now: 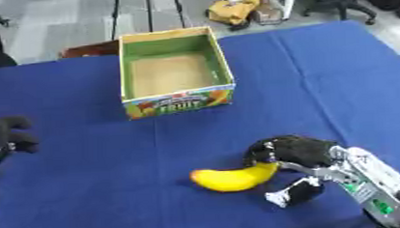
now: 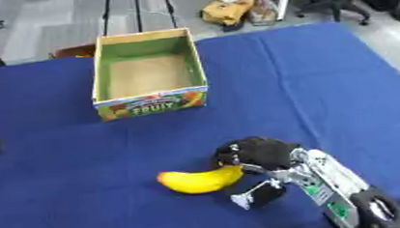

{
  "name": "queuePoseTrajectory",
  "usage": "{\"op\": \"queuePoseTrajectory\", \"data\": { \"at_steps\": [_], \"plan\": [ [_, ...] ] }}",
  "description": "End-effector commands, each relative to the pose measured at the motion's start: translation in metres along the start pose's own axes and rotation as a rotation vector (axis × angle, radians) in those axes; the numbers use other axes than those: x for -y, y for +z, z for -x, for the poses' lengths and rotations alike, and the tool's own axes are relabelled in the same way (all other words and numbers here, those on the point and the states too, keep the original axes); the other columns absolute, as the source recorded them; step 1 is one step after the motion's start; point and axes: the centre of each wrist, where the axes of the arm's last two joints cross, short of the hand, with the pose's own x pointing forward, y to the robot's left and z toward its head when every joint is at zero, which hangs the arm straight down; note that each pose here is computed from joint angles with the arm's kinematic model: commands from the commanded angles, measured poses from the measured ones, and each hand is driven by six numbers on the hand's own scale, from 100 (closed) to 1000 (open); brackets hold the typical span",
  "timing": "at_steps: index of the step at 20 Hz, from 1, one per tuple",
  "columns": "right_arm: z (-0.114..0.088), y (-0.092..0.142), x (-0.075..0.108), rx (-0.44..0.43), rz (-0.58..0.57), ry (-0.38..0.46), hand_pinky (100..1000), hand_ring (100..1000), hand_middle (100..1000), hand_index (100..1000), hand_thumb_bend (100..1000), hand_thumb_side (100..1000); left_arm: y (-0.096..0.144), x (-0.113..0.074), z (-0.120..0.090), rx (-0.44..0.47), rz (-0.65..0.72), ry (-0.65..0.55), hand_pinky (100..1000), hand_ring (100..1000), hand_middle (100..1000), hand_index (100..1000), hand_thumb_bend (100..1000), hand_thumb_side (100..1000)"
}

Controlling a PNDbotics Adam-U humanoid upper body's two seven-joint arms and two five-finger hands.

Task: Pick up objects on the table and place them in the box.

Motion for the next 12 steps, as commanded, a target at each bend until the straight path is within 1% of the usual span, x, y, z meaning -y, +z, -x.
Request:
{"op": "queuePoseTrajectory", "data": {
  "at_steps": [1,5,8,10,12],
  "plan": [
    [0.0048,0.0028,0.0007,-0.017,-0.032,0.041,686,840,775,850,100,415,-0.0045,-0.0055,-0.0091,0.032,0.003,-0.019,540,551,616,718,566,817],
    [0.0052,0.0015,-0.0005,-0.019,-0.042,0.056,689,839,774,847,100,411,-0.0046,-0.0053,-0.0093,0.032,0.004,-0.019,540,551,616,718,564,818],
    [0.0057,0.0011,-0.0017,-0.022,-0.048,0.072,690,837,773,835,100,363,-0.0047,-0.0051,-0.0093,0.032,0.005,-0.018,540,551,616,719,563,819],
    [0.0058,0.0008,-0.0025,-0.024,-0.045,0.076,687,835,768,795,100,311,-0.0047,-0.005,-0.0092,0.032,0.005,-0.018,540,551,616,718,563,819],
    [0.0058,0.0005,-0.0025,-0.027,-0.037,0.079,685,834,766,775,100,309,-0.0048,-0.0049,-0.0093,0.032,0.006,-0.018,540,551,616,718,563,819]
  ]
}}
